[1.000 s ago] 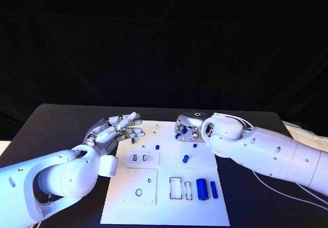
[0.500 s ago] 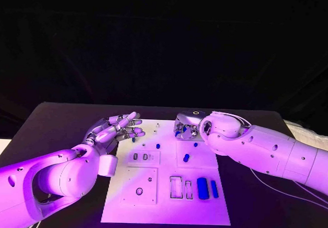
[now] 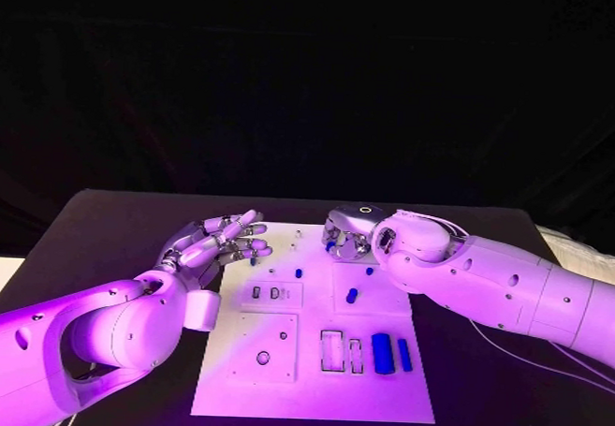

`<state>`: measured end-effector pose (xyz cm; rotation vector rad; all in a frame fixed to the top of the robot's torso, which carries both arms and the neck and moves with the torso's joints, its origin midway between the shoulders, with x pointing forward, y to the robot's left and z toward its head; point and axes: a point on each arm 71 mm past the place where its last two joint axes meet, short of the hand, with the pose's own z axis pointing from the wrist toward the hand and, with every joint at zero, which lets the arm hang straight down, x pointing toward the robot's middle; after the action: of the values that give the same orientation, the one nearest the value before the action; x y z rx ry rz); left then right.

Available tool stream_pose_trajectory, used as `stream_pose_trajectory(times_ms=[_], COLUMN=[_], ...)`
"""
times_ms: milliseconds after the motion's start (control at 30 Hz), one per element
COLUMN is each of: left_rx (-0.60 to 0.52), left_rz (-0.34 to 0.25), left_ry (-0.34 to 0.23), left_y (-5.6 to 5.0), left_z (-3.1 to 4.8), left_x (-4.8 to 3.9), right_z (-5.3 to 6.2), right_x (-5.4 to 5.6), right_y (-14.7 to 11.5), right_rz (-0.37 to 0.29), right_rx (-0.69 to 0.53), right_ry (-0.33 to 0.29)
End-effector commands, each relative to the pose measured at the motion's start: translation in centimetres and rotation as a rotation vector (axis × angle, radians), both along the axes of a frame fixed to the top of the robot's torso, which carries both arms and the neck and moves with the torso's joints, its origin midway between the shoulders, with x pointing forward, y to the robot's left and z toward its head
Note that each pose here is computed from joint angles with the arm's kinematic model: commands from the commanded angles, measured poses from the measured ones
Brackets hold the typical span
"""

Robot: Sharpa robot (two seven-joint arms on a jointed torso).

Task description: Assemble the parts on the task board

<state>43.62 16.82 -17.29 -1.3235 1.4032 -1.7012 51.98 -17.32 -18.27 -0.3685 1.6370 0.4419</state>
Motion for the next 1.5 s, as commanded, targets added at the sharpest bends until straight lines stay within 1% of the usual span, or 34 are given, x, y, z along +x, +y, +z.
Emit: stream_pose_trajectory(times_ms=[33, 100, 333, 567, 900, 1500], left_rx=[-0.015, -0.016, -0.017, -0.018, -0.019, -0.019], left_rz=[-0.018, -0.018, -0.021, -0.023, -0.027, -0.03], left_ry=[-0.006, -0.006, -0.006, -0.006, -0.006, -0.005], left_y=[-0.2, -0.2, -0.3, -0.4, -0.4, -0.5], left_z=[0.17, 0.18, 0.22, 0.28, 0.36, 0.4], left_x=[-0.05, -0.06, -0.16, -0.27, -0.38, -0.37], right_z=[0.9, 1.1, 1.5, 1.4, 1.0, 0.2], right_x=[-0.1, 0.0, 0.3, 0.8, 1.4, 2.0], right_y=[0.4, 0.6, 1.4, 2.4, 3.4, 4.5], right_rz=[-0.011, -0.019, -0.033, -0.035, -0.025, -0.025], right_rx=[0.054, 0.075, 0.121, 0.146, 0.149, 0.121], right_ry=[-0.099, -0.122, -0.168, -0.187, -0.174, -0.131])
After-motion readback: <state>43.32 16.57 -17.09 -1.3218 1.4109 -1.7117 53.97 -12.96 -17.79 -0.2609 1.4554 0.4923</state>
